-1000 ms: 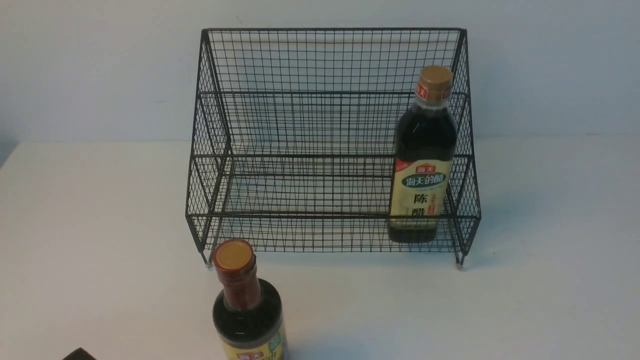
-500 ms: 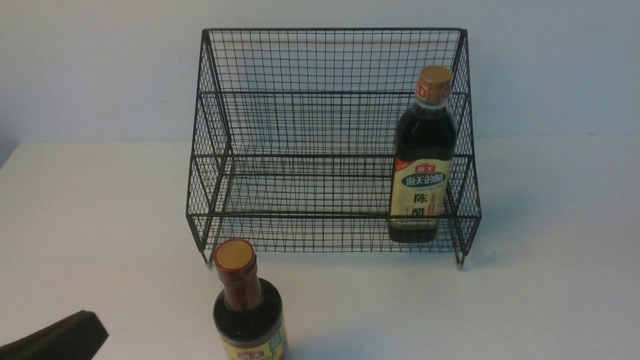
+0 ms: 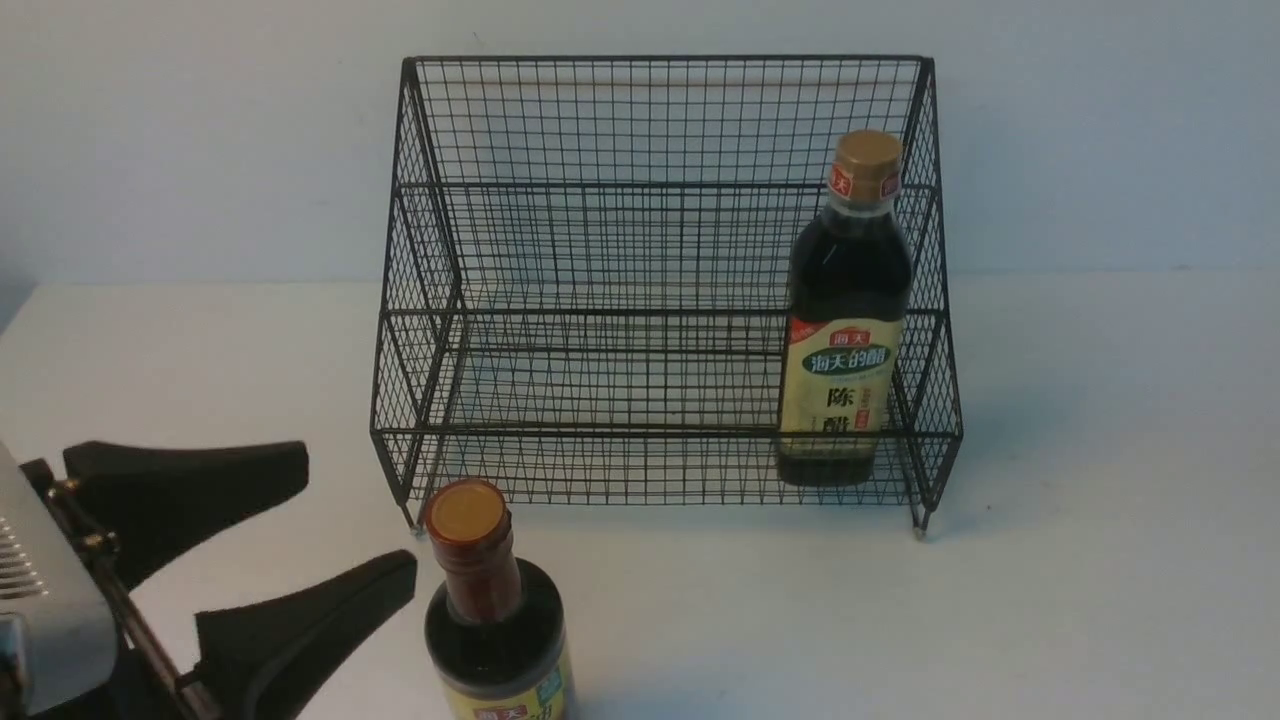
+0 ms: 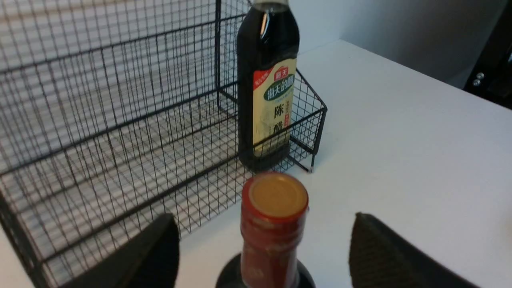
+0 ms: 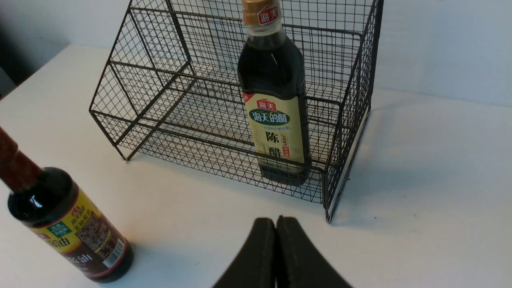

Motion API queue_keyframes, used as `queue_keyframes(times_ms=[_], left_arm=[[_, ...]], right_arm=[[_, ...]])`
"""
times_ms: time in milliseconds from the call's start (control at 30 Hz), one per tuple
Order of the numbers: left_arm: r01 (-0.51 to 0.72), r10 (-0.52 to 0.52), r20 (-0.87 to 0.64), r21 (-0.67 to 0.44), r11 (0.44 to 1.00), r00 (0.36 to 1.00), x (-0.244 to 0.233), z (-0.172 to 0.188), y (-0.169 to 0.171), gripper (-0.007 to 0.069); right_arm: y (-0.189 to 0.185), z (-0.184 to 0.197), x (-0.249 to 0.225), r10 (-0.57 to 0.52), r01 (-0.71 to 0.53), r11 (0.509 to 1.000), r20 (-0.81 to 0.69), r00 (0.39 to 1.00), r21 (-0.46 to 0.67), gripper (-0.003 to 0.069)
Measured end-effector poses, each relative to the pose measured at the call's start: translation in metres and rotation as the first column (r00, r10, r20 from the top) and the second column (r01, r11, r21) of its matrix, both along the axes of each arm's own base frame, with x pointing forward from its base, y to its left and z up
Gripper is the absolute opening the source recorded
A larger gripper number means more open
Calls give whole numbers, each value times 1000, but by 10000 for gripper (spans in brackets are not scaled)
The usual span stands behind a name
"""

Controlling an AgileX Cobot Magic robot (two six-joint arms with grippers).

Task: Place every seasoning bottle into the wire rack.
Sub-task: Use the left arm to grab the condiment bottle closest to it

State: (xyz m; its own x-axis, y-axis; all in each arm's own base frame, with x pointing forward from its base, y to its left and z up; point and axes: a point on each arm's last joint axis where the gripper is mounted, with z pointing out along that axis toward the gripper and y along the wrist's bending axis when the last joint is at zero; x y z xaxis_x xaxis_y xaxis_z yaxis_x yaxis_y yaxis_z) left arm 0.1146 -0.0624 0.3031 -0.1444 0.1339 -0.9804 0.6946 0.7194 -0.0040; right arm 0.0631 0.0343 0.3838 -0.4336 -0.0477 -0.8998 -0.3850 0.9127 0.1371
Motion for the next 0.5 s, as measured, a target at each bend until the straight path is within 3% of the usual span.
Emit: queue_keyframes(times_ms=[367,500], left_arm=[[96,-103,-122,-57,994,987,32,-19,-7,647],[77,-87,-145,-71,994,986,44,-26,-7,646]], right_arm=[[0,1,0,-5,5,1000,2,1000,9,-15],[0,1,0,-6,6,1000,4,1000,10,-15]])
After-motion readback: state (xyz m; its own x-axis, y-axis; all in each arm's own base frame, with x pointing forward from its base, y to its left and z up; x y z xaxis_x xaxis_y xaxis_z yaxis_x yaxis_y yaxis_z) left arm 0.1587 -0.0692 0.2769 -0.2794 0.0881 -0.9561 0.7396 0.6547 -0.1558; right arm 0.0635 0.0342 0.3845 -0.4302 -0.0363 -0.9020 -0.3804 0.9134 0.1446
